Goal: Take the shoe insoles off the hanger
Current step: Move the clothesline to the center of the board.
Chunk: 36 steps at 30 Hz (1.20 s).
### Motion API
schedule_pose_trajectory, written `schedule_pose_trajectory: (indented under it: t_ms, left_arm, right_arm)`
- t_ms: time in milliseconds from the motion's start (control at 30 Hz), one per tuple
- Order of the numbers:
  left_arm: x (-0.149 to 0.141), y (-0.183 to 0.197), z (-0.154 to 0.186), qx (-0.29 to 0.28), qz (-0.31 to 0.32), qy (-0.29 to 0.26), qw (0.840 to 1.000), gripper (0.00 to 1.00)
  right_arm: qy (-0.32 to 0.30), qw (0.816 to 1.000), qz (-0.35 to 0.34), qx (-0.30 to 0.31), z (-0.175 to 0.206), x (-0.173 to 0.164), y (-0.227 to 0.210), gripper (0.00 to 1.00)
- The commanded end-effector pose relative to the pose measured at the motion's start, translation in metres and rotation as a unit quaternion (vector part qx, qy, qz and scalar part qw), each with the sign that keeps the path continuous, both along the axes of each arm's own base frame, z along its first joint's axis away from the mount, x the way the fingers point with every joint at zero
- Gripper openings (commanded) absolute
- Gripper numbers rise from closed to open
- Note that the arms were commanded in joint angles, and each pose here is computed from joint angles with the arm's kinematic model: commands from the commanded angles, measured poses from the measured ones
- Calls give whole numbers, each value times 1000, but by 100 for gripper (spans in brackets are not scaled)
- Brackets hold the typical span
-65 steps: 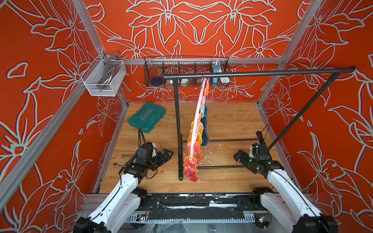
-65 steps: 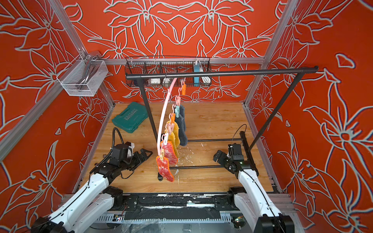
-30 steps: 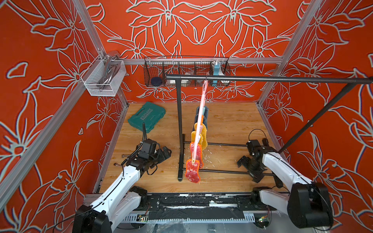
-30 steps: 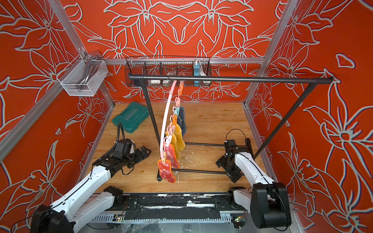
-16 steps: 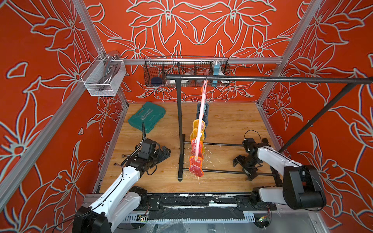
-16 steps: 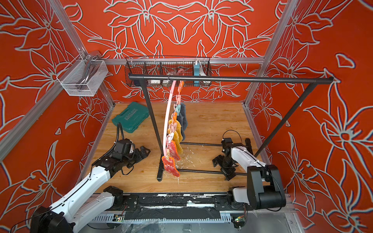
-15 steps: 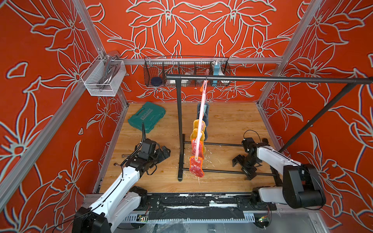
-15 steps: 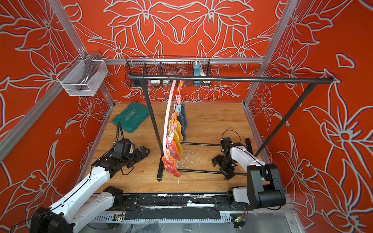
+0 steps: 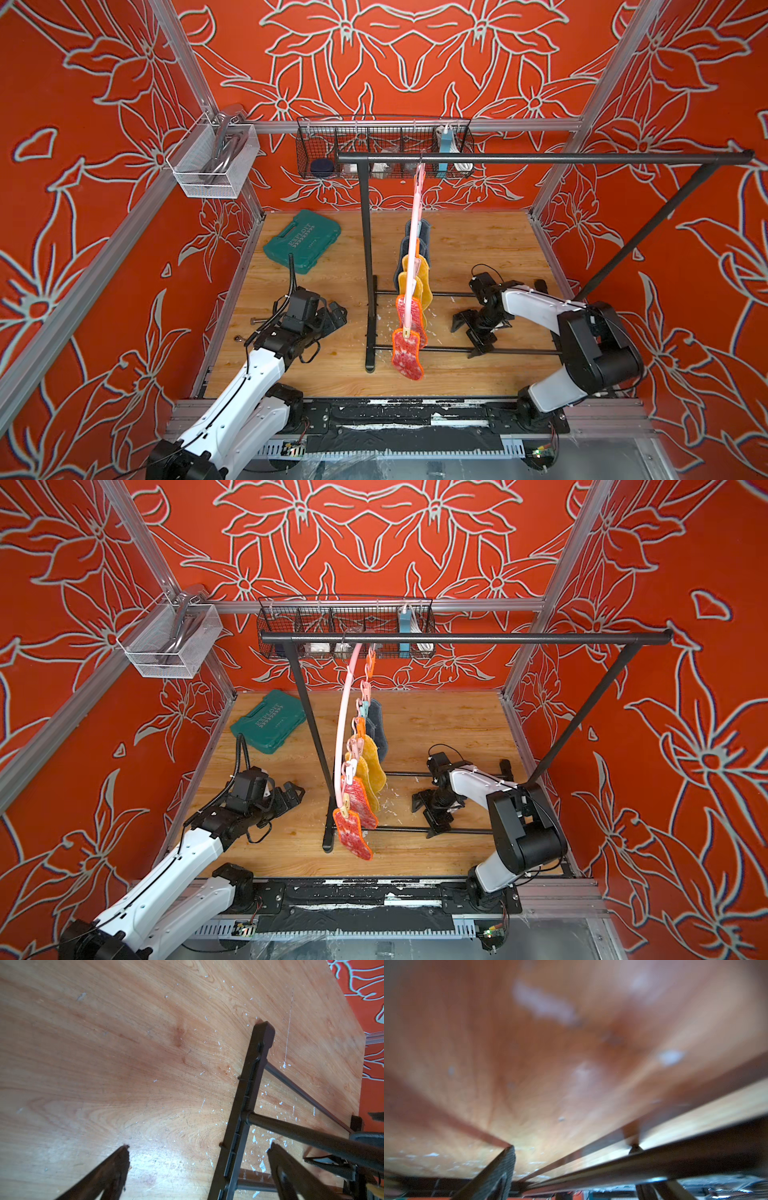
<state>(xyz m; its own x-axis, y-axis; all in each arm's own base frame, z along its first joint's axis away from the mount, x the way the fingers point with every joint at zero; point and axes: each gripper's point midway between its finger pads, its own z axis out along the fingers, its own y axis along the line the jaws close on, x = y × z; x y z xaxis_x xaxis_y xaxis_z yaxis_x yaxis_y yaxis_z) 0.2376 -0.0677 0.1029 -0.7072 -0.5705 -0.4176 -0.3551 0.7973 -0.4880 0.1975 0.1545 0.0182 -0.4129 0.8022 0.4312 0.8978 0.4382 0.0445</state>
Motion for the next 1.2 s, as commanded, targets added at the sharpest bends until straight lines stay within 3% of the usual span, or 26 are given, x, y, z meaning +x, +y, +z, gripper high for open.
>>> schedule_pose_trajectory:
  t_ms: [0,300,600,900,1167]
  left_arm:
    - [-3,6,7,12,9,-8,1000,98]
    - [-6,7,8,13,11,-11,1000,98]
    - [-7,7,3,11,12,-7,1000,98]
    - [-8,5,0,4,7,-4,1000,98]
    - [-10,-1,-12,-7,0,14,1000,98]
  right_arm:
    - [-147,987,-23,58,-5,79,42,86]
    - [-160,981,-43,98,2,113,95,85]
    - [-153,979,-25,130,0,123,127,85]
    - [-167,980,64,91,14,91,100,89]
    - [-191,962,194,5,14,68,48,97]
